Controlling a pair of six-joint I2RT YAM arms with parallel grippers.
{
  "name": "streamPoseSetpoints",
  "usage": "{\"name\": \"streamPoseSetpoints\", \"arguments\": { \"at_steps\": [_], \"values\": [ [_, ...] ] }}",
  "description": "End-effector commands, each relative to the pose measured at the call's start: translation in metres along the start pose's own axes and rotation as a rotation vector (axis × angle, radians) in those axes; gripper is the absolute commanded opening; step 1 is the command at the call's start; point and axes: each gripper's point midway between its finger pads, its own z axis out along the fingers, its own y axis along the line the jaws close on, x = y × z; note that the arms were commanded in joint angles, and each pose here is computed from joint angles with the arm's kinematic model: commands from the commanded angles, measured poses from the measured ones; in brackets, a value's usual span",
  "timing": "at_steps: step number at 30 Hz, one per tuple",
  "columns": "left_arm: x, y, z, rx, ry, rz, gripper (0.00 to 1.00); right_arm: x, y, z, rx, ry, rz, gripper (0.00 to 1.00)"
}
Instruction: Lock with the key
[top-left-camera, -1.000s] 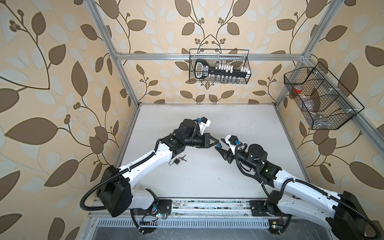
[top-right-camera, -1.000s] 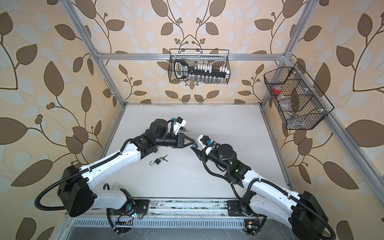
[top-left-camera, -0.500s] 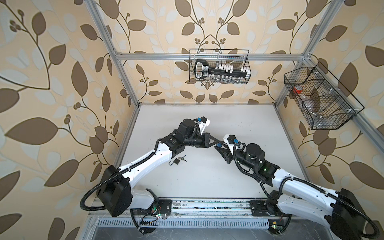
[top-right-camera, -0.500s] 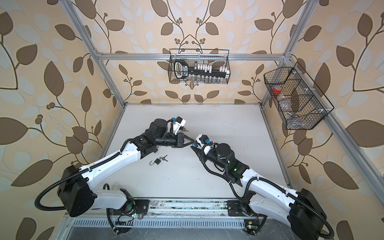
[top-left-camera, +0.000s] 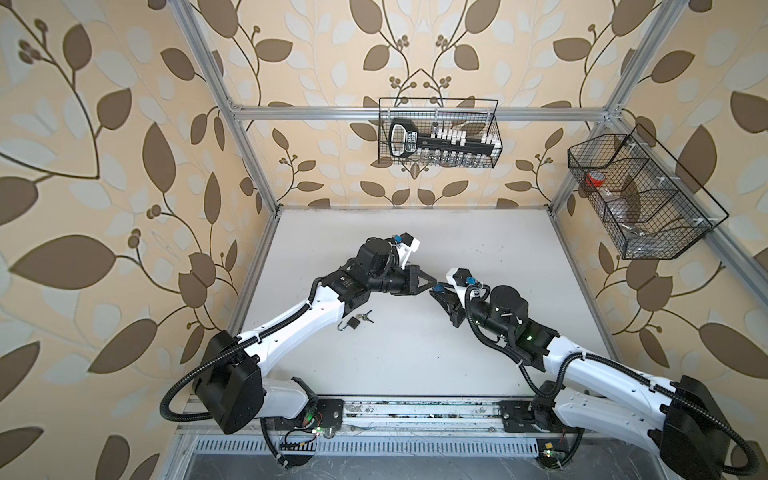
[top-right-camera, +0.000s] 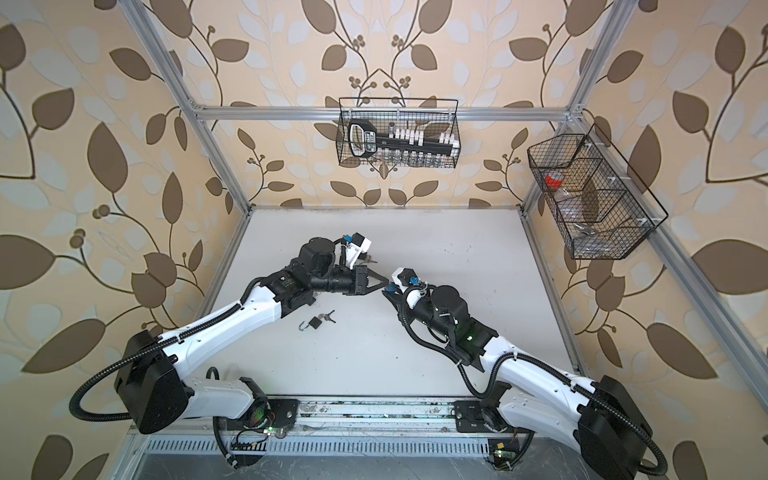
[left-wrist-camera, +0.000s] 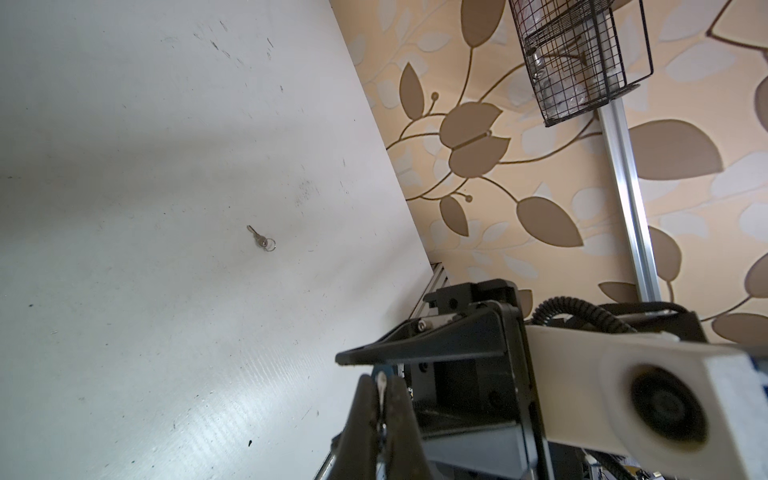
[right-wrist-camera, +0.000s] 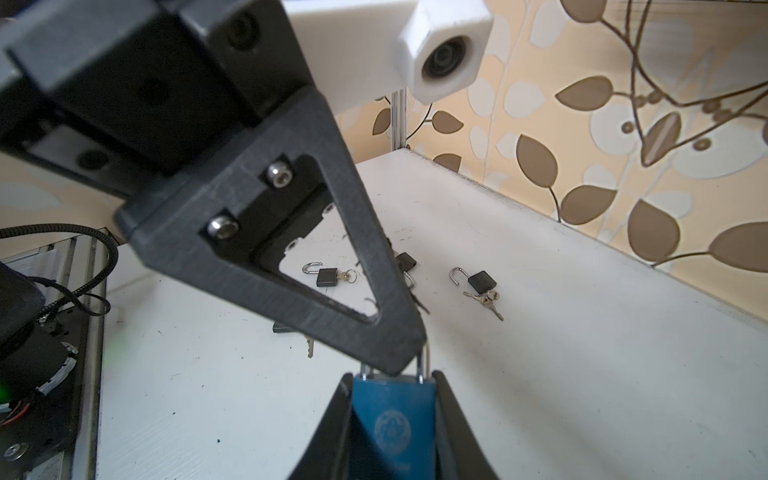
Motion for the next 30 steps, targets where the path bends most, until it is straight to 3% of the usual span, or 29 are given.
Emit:
{"name": "streamPoseSetpoints", "arguments": {
  "at_steps": [1,8,13,20,21,23,27,30],
  "values": [
    [-0.005,-0.023,-0.007,0.051,-0.015,0.064,0.0,-0.02,-0.003,0.001,0.008,-0.041,0.007,0.13],
    [-0.007,-0.027,-0.008,0.054,-0.016,0.078,0.0,-0.023,-0.003,0.0,0.01,-0.041,0.005,0.08],
    [-0.021,-0.032,-0.021,-0.021,-0.064,0.133,0.38,-0.019,-0.012,-0.003,0.06,-0.023,-0.006,0.07],
    [-0.03,0.001,-0.05,-0.24,-0.143,0.138,0.66,0.012,-0.055,-0.006,0.206,0.125,0.058,0.07],
    [-0.028,0.01,-0.053,-0.284,-0.141,0.133,0.81,0.02,-0.067,-0.006,0.237,0.169,0.089,0.07],
    [-0.023,0.026,-0.057,-0.355,-0.128,0.12,0.96,0.038,-0.084,-0.005,0.281,0.272,0.134,0.08],
    [-0.012,0.045,-0.05,-0.388,-0.079,0.089,0.99,0.08,-0.119,-0.004,0.382,0.494,0.234,0.09],
    [-0.009,0.056,-0.042,-0.421,-0.04,0.045,0.99,0.102,-0.14,-0.002,0.425,0.592,0.3,0.09]
  ]
}}
